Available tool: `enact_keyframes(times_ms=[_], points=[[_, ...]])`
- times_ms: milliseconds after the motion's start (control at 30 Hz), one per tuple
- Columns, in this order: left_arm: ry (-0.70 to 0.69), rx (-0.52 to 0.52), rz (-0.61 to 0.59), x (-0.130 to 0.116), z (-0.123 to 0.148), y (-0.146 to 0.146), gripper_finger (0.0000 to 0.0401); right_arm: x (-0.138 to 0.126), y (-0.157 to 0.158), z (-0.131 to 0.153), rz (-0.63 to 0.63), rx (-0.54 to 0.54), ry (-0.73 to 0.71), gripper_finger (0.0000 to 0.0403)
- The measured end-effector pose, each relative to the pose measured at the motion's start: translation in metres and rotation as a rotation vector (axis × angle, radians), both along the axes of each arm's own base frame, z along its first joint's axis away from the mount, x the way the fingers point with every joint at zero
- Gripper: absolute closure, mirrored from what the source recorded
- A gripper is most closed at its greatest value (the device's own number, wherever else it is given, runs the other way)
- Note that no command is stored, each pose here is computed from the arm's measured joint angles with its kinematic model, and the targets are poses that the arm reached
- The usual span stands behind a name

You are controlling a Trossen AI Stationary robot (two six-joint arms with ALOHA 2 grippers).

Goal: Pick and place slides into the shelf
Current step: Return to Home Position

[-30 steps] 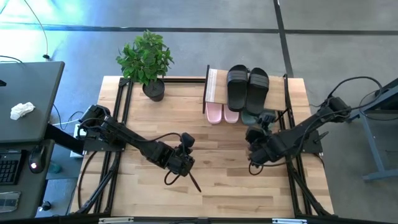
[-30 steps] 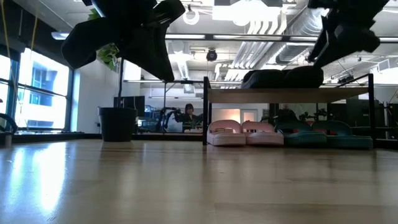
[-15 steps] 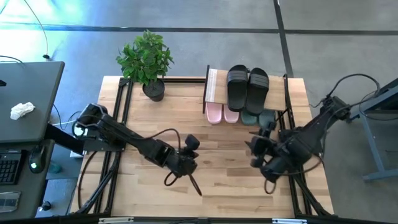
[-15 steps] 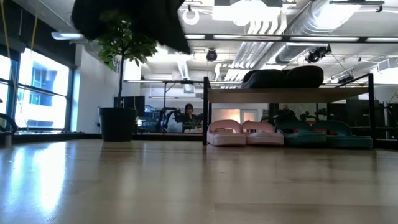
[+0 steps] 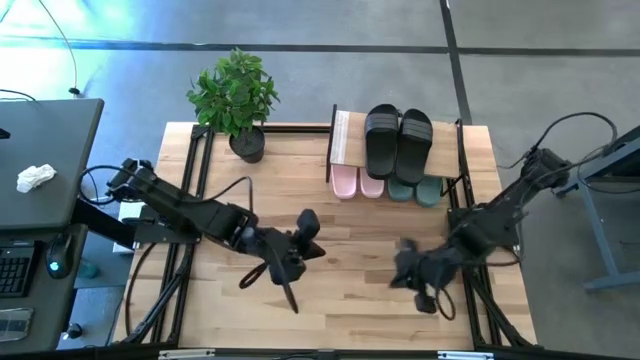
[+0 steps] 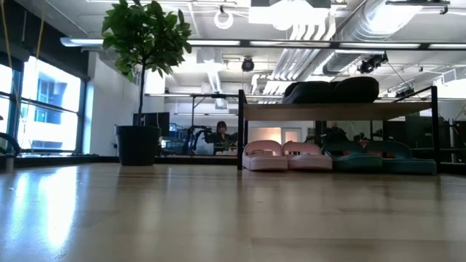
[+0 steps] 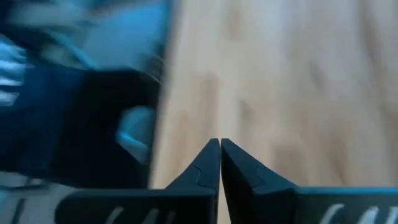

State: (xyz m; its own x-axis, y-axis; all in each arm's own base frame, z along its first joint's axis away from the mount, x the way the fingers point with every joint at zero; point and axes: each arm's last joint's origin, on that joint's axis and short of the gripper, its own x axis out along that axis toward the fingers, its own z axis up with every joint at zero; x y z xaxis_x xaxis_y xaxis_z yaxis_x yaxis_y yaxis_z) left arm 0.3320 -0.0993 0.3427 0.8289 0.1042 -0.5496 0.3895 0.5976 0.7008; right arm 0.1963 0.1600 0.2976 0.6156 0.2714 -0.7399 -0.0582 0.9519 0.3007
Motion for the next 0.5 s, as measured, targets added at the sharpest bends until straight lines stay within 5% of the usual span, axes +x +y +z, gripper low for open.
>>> enact_keyframes(times_ms=[100,167,300,500], points=[[-0.023,0.017,-0.05,0.001,0.007,-0.001,0.04,0.025,-0.002,-0.01,0.162,0.053,-0.218,0.0399],[-0.043,0.029,-0.067,0.003,0.01,-0.002,0.04,0.037,-0.014,-0.009,0.219,-0.005,-0.307,0.0402],[-0.078,0.057,-0.098,0.005,0.014,-0.002,0.04,0.055,-0.053,0.011,0.191,-0.228,-0.38,0.0402],[-0.201,0.079,-0.055,-0.011,0.047,0.026,0.04,0.06,-0.11,0.083,0.093,-0.46,-0.602,0.0403]])
